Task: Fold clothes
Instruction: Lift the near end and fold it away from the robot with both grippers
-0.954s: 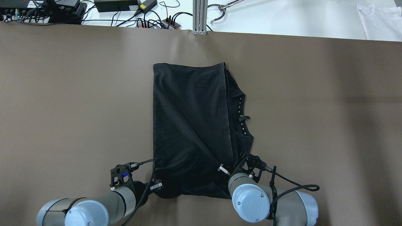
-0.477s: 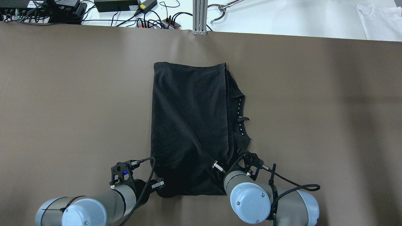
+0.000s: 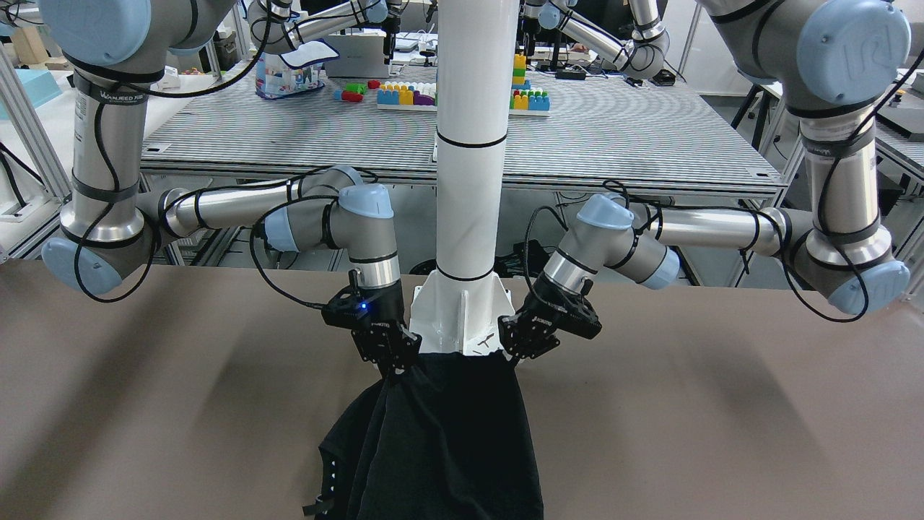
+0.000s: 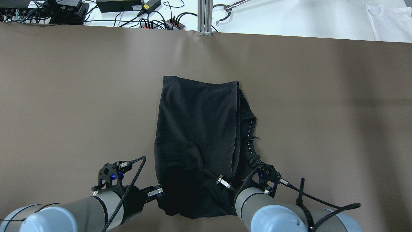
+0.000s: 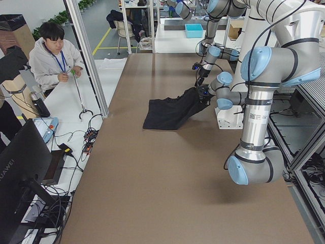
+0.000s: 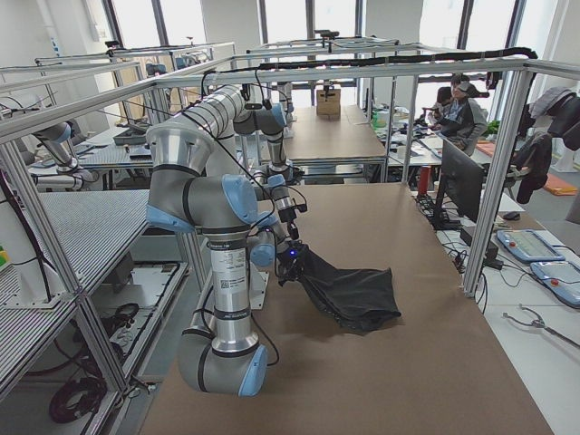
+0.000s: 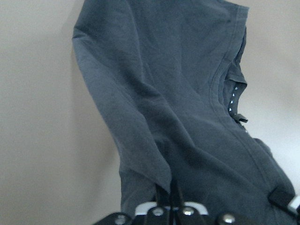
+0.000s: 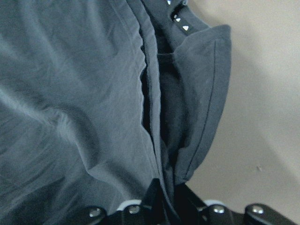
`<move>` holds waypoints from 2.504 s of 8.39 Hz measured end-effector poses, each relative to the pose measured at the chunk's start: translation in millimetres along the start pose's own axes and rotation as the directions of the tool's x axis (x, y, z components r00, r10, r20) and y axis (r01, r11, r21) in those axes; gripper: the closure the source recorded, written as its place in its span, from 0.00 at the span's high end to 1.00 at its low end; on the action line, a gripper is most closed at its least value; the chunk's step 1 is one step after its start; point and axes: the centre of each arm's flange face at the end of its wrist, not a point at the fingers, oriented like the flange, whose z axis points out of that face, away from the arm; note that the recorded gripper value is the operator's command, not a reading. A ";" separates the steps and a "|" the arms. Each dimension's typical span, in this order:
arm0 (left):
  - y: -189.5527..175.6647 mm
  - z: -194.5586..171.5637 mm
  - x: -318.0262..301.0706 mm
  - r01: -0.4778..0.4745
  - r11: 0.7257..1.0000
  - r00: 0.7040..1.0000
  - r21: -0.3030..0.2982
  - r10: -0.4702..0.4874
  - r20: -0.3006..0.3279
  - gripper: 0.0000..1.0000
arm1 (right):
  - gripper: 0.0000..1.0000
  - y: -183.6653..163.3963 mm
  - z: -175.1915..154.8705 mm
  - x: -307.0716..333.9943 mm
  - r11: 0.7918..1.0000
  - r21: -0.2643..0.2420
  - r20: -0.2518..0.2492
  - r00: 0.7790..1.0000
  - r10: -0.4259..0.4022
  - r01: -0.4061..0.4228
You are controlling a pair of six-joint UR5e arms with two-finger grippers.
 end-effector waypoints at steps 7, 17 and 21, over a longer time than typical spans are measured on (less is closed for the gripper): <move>-167.8 53.7 73.4 -0.083 0.987 0.976 0.140 0.052 0.211 0.00 | 0.00 -130.3 81.0 -59.7 0.968 0.251 -0.064 0.998 0.011 0.005; -279.0 177.6 26.5 -0.238 0.957 0.954 0.165 0.198 0.225 1.00 | 0.93 -225.0 190.4 -111.0 0.965 0.258 -0.035 0.998 -0.046 0.054; -282.9 157.8 9.2 -0.232 0.961 0.958 0.149 0.199 0.208 1.00 | 0.82 -179.5 181.6 -80.6 0.982 0.182 0.002 0.998 0.059 -0.058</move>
